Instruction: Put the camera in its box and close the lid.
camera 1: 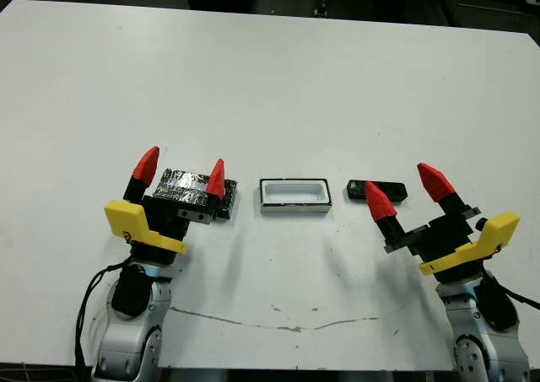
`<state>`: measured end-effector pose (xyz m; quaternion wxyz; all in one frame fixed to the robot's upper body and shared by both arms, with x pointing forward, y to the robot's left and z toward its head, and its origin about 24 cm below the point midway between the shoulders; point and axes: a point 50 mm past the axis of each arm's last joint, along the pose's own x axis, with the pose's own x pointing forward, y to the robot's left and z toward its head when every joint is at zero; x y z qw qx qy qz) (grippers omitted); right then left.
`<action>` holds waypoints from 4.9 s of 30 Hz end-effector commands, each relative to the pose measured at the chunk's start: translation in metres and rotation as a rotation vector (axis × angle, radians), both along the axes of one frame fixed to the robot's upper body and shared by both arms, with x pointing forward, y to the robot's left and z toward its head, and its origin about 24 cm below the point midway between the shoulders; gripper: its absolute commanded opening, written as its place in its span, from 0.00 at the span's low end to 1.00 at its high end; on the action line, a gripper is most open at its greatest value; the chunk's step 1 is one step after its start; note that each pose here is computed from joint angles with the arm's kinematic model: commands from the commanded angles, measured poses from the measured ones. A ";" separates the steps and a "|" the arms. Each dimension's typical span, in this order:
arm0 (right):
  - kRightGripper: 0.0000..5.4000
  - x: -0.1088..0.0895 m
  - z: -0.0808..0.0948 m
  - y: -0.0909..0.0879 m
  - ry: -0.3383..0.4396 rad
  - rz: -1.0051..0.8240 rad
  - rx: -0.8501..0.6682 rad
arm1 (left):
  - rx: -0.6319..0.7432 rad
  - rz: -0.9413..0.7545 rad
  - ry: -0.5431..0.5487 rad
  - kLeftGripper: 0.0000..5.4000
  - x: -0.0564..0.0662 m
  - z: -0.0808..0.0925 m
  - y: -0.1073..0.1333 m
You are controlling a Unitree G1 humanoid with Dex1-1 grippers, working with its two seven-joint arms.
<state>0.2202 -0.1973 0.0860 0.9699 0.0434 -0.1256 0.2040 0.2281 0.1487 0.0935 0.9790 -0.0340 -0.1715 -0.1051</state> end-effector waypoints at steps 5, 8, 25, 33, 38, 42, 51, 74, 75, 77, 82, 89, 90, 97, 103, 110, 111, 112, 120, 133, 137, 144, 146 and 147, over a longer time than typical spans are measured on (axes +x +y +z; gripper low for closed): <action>1.00 -0.001 -0.001 -0.002 0.022 -0.013 -0.008 | -0.015 -0.007 0.015 1.00 -0.001 -0.002 0.001; 1.00 -0.002 -0.002 -0.003 0.024 -0.005 -0.007 | -0.013 -0.007 0.018 1.00 -0.001 -0.003 0.000; 1.00 0.065 0.113 -0.071 -0.033 0.192 -0.428 | -0.017 0.015 0.027 1.00 -0.002 -0.005 0.001; 1.00 0.096 0.133 -0.067 0.132 0.483 -0.724 | -0.020 0.015 0.028 1.00 -0.002 -0.005 0.002; 1.00 0.111 0.124 -0.057 0.264 0.648 -0.911 | -0.023 0.022 0.035 1.00 -0.003 -0.005 0.002; 1.00 0.118 0.114 -0.047 0.311 0.755 -0.995 | -0.024 0.025 0.037 1.00 -0.002 -0.005 0.001; 1.00 0.126 0.093 -0.030 0.382 0.842 -1.058 | -0.017 0.035 0.043 1.00 -0.003 -0.005 0.002; 1.00 0.126 0.058 -0.018 0.508 0.884 -1.101 | -0.027 0.039 0.059 1.00 -0.003 -0.006 0.001; 1.00 0.125 0.057 -0.018 0.507 0.879 -1.116 | -0.030 0.039 0.063 1.00 -0.004 -0.006 0.001; 1.00 0.125 0.055 -0.016 0.491 0.883 -1.139 | -0.027 0.036 0.057 1.00 -0.004 -0.006 0.001; 0.96 0.124 0.049 -0.017 0.560 0.861 -1.141 | -0.034 0.028 0.053 1.00 -0.003 -0.006 0.000; 0.80 0.121 0.041 -0.017 0.557 0.847 -1.141 | -0.030 0.031 0.058 1.00 -0.004 -0.006 0.001; 0.77 0.121 0.039 -0.018 0.567 0.842 -1.136 | -0.032 0.029 0.056 1.00 -0.004 -0.006 0.001; 0.58 0.118 0.033 -0.018 0.508 0.849 -1.143 | -0.026 0.036 0.056 1.00 -0.003 -0.005 0.000; 0.42 0.118 0.034 -0.019 0.442 0.815 -1.149 | -0.024 0.029 0.047 1.00 -0.003 -0.005 0.001; 0.31 0.119 0.036 -0.019 0.434 0.824 -1.127 | -0.034 0.034 0.052 1.00 -0.003 -0.005 0.000; 0.31 0.120 0.038 -0.020 0.440 0.811 -1.152 | -0.034 0.035 0.052 1.00 -0.003 -0.005 0.000; 0.31 0.120 0.039 -0.020 0.441 0.801 -1.171 | -0.032 0.036 0.051 1.00 -0.003 -0.005 0.000; 0.31 0.126 0.050 -0.023 0.413 0.783 -1.122 | -0.029 0.036 0.050 1.00 -0.003 -0.006 0.001; 0.31 0.134 0.123 0.014 0.229 0.765 -0.633 | -0.032 0.046 0.065 1.00 -0.004 -0.006 -0.001; 0.31 0.126 0.120 0.037 0.232 0.785 -0.575 | -0.035 0.046 0.062 1.00 -0.004 -0.006 -0.001; 0.31 0.120 0.101 0.065 0.268 0.862 -0.514 | -0.039 0.046 0.068 1.00 -0.004 -0.006 -0.002; 0.31 0.119 0.094 0.071 0.256 0.874 -0.493 | -0.033 0.046 0.062 1.00 -0.004 -0.007 -0.001; 0.31 0.118 0.092 0.073 0.256 0.879 -0.489 | -0.033 0.045 0.060 1.00 -0.004 -0.007 -0.001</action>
